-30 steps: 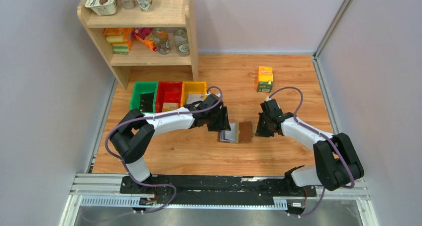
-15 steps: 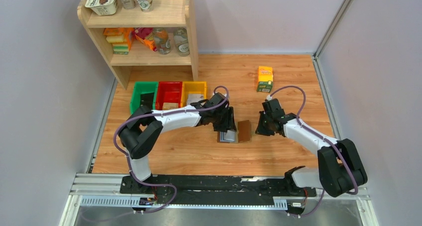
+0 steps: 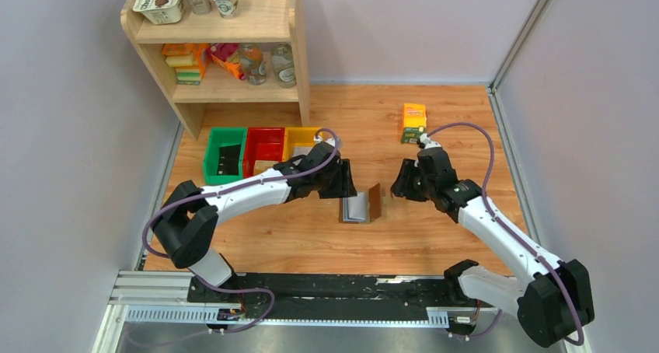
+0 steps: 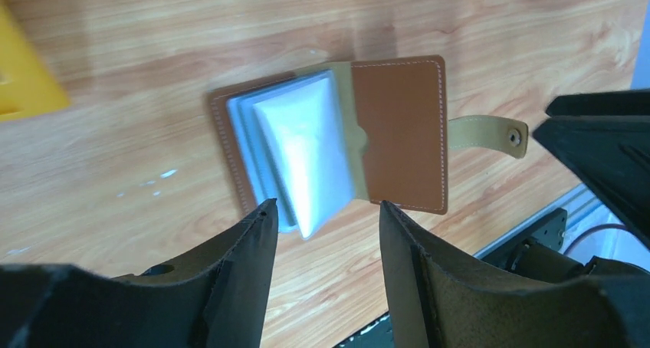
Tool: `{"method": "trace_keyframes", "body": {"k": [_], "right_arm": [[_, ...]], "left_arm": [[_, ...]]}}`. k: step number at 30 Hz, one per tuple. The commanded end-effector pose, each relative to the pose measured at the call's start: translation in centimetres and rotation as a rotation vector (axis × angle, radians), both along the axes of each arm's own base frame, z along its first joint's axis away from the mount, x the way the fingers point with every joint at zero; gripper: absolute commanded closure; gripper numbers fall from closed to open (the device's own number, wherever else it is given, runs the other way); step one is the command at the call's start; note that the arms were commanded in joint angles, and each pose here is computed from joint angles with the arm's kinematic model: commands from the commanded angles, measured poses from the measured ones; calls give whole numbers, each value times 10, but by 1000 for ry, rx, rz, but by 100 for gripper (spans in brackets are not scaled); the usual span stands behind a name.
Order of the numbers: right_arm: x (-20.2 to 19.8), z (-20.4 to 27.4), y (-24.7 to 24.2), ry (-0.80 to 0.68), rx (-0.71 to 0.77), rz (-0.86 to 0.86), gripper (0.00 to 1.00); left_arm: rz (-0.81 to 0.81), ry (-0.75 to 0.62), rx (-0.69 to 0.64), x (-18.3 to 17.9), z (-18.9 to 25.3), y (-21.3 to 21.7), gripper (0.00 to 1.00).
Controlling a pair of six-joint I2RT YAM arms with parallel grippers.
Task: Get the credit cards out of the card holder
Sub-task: Remove the credit card from the card holder.
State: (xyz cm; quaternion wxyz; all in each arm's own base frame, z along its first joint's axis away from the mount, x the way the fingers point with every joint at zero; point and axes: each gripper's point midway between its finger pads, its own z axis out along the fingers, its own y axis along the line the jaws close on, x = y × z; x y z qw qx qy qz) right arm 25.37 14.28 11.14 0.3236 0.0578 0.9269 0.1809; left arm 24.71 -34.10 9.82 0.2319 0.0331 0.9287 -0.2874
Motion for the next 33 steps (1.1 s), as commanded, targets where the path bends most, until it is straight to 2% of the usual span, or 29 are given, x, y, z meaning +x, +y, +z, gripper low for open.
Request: {"method": "trace_keyframes", "body": {"k": [1,6,12,18,25,33], "right_arm": [[5,48,29,-129,79,106,60],[-1,58,70,-128,200,245,69],[1,31,88,-35,210,312,69],[3,-18,66,86,91,231,73],[-6,-68,46,216,28,179,77],[-11,-102,30,311,43,135,79]], "left_arm": [[60,-36,69,3,-6,35,41],[93,0,92,-4,-20,52,41],[81,27,99,-7,-29,50,41],[84,37,106,-5,-34,48,41],[71,63,85,-8,-38,42,41],[71,96,24,-5,-41,28,41]]}}
